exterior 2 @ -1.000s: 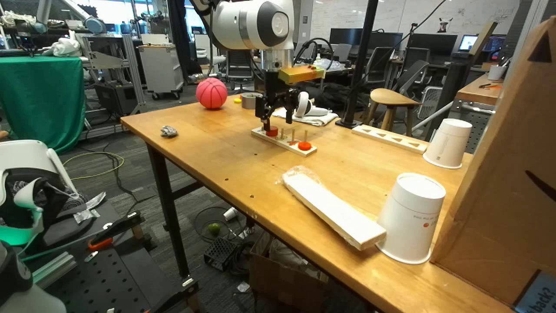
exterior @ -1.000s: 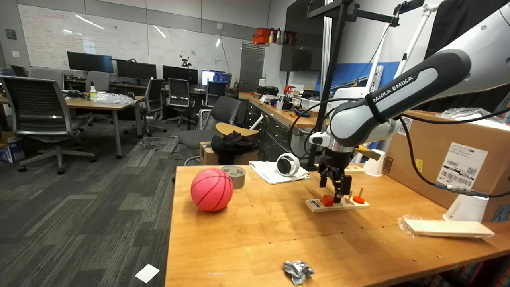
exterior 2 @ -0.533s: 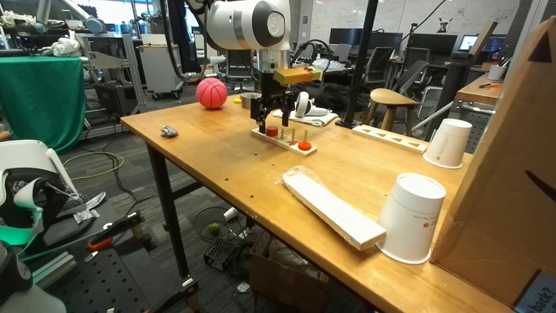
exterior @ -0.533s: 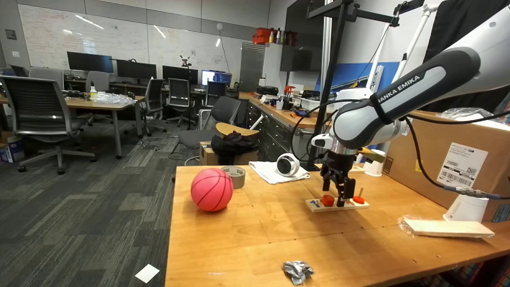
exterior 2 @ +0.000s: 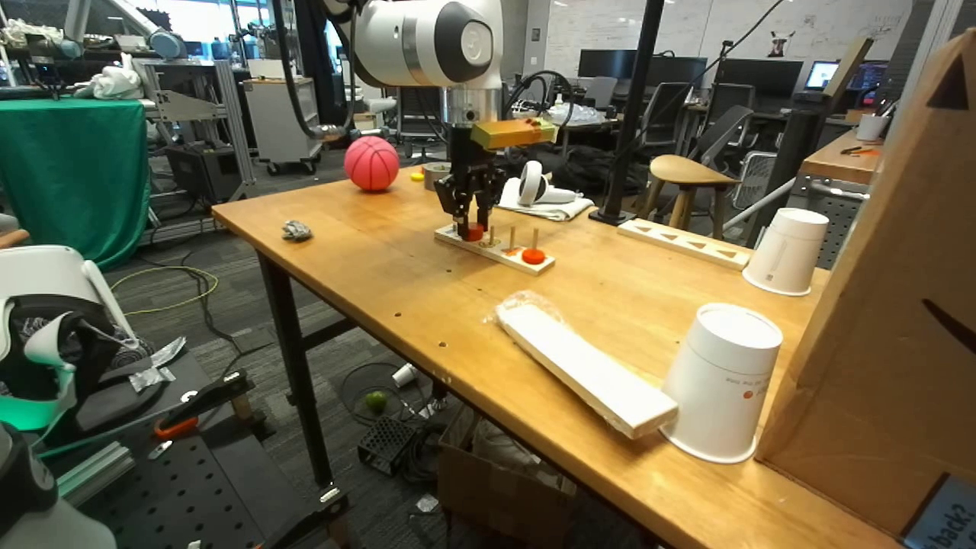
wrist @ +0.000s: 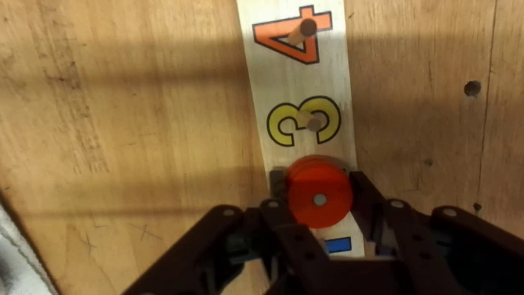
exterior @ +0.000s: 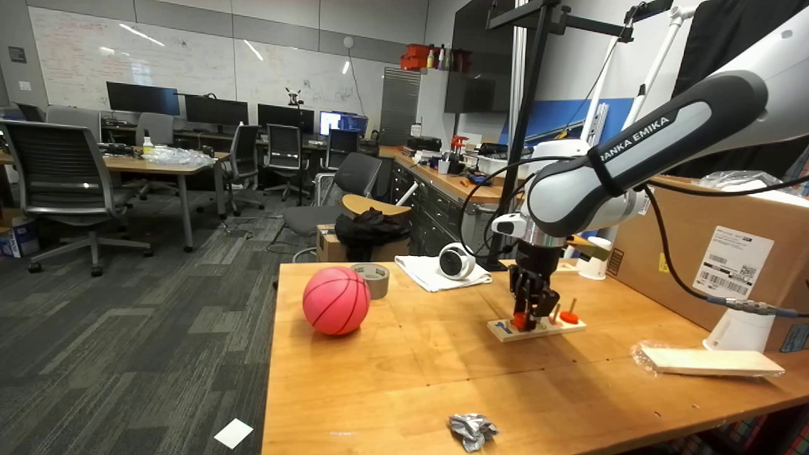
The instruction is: Put the discs on the first road on the right of the wooden rock
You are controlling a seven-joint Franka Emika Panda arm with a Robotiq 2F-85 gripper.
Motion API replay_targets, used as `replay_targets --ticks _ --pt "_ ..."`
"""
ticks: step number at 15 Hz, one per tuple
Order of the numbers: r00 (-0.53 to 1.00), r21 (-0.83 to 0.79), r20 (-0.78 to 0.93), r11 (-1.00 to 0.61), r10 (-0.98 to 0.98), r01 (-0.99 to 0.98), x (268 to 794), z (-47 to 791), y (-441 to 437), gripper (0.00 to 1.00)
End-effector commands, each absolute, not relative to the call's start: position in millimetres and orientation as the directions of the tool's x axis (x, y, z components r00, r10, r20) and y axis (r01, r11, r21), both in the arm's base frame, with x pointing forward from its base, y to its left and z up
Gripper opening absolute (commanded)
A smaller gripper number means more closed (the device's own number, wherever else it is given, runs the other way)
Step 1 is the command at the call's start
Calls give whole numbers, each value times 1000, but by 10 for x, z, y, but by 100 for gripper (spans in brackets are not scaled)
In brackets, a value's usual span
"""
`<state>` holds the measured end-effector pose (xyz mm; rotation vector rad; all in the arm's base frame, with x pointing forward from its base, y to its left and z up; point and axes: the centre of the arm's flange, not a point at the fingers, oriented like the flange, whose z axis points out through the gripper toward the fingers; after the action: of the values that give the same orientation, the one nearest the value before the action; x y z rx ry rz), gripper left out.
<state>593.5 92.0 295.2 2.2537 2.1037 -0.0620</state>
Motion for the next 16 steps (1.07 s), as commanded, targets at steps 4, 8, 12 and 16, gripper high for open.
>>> replay_targets --ticks 4,8,12,16 --pt "74 26 -66 -72 995 997 5858 3108 961 17" --pt "88 61 -70 -84 994 995 5838 3307 877 17" --pt "111 107 -80 -102 991 989 5790 3592 714 17" --pt "164 142 -96 -150 982 978 5762 3831 411 17"
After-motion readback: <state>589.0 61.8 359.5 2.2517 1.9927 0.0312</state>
